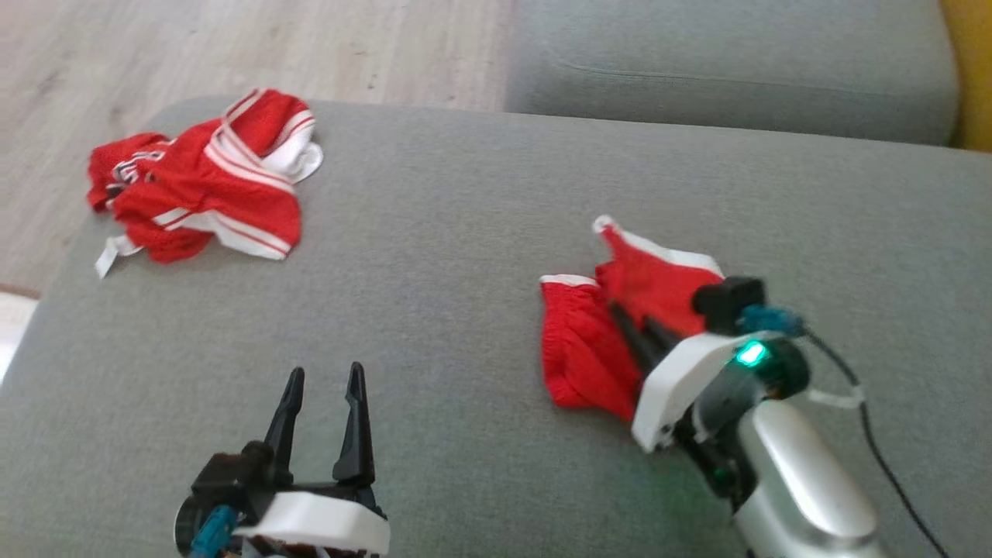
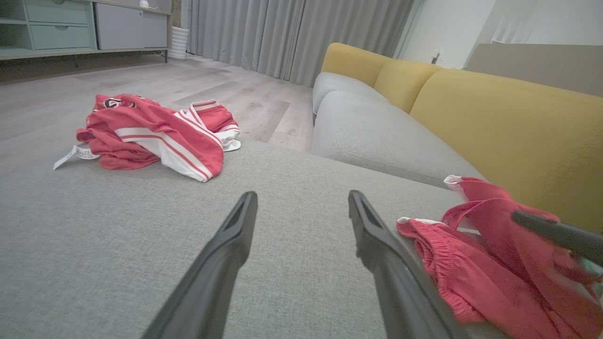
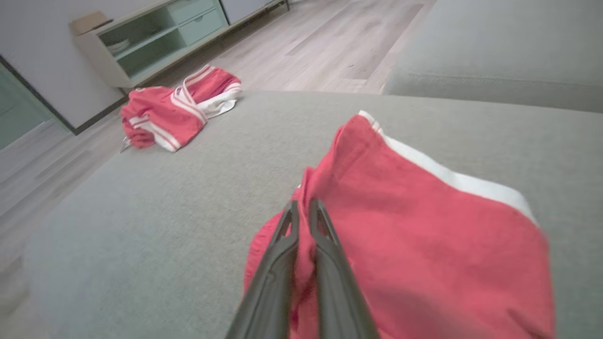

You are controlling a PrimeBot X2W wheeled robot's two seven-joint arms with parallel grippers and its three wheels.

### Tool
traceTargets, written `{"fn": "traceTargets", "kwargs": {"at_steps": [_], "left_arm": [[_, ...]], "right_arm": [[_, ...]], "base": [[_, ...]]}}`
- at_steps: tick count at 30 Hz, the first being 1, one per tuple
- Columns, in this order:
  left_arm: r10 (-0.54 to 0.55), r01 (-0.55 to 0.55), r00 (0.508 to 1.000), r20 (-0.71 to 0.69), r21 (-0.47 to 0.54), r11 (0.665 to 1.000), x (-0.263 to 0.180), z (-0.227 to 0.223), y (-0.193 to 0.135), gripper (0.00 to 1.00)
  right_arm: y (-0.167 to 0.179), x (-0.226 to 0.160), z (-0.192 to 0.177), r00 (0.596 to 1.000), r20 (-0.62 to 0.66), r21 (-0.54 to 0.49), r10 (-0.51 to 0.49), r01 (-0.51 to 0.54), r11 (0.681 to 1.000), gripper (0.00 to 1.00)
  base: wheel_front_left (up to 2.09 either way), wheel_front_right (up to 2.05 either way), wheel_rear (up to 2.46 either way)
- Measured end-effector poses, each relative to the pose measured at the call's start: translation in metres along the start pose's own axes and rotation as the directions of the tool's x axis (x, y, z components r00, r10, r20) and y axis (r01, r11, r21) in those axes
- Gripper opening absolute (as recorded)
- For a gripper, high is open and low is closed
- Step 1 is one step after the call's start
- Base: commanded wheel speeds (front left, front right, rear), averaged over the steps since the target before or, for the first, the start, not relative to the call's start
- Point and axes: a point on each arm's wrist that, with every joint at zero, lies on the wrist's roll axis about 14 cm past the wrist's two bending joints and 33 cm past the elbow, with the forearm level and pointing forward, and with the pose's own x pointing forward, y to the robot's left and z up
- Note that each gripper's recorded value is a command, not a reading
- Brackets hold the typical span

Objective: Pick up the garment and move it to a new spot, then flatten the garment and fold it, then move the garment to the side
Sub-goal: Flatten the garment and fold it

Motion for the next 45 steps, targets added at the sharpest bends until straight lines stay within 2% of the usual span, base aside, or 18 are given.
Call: {"fn": "traceTargets", "kwargs": {"at_steps": [2, 7, 14, 15, 16, 17, 27, 37, 43, 44, 45], "left_arm": [[0.023, -0.023, 1.0, 0.0, -0.006, 1.0, -0.004, 0.0, 0.006, 1.0], [0.046, -0.046, 0.999, 0.002, -0.009, 0.999, -0.005, 0.0, 0.013, 1.0], [0.056, -0.056, 0.998, 0.0, -0.009, 0.998, -0.002, 0.0, 0.017, 1.0], [0.055, -0.055, 0.998, -0.001, -0.009, 0.998, -0.002, 0.0, 0.016, 1.0], [0.054, -0.054, 0.999, -0.003, -0.008, 0.998, -0.001, -0.001, 0.016, 1.0], [0.054, -0.054, 0.999, -0.005, -0.008, 0.999, -0.001, -0.001, 0.016, 1.0], [0.04, -0.04, 0.999, -0.012, -0.007, 0.999, 0.001, -0.004, 0.012, 1.0], [0.019, -0.019, 1.0, -0.013, -0.006, 1.0, 0.004, -0.004, 0.006, 1.0], [0.017, -0.017, 1.0, -0.013, -0.006, 1.0, 0.005, -0.004, 0.005, 1.0], [0.019, -0.019, 1.0, -0.014, -0.006, 1.0, 0.005, -0.004, 0.006, 1.0], [0.021, -0.021, 1.0, -0.015, -0.006, 1.0, 0.005, -0.004, 0.006, 1.0]], "right_arm": [[0.02, 0.006, -0.016, 0.997, -0.05, -0.004, 0.059, -0.06, 0.998, 0.0], [0.03, 0.01, -0.032, 0.991, -0.092, 0.001, 0.093, -0.093, 0.996, 0.0], [0.031, 0.021, -0.015, 0.993, -0.037, -0.009, 0.112, -0.112, 0.994, 0.0], [0.032, 0.022, -0.014, 0.993, -0.033, -0.014, 0.116, -0.116, 0.993, 0.09], [0.034, 0.022, -0.014, 0.992, -0.032, -0.021, 0.124, -0.125, 0.992, 0.43], [0.038, 0.023, -0.014, 0.99, -0.029, -0.02, 0.136, -0.137, 0.99, 0.99], [0.038, 0.021, -0.004, 0.988, 0.065, 0.005, 0.141, -0.141, 0.99, 1.0], [-0.018, 0.012, 0.036, 0.97, 0.241, -0.035, -0.024, 0.034, 0.999, 1.0], [-0.036, 0.004, 0.024, 0.971, 0.226, -0.077, -0.081, 0.101, 0.992, 1.0], [-0.035, 0.003, 0.015, 0.975, 0.207, -0.08, -0.082, 0.1, 0.992, 0.82], [-0.034, 0.002, 0.006, 0.979, 0.185, -0.087, -0.08, 0.098, 0.991, 0.58]], "base": [[0.0, 0.0, 0.0], [0.0, 0.0, 0.0], [0.0, 0.0, 0.0], [0.0, 0.0, 0.0], [0.0, 0.0, 0.0], [0.0, 0.0, 0.0], [0.0, 0.0, 0.0], [0.0, 0.0, 0.0], [0.0, 0.0, 0.0], [0.0, 0.0, 0.0], [0.0, 0.0, 0.0]]}}
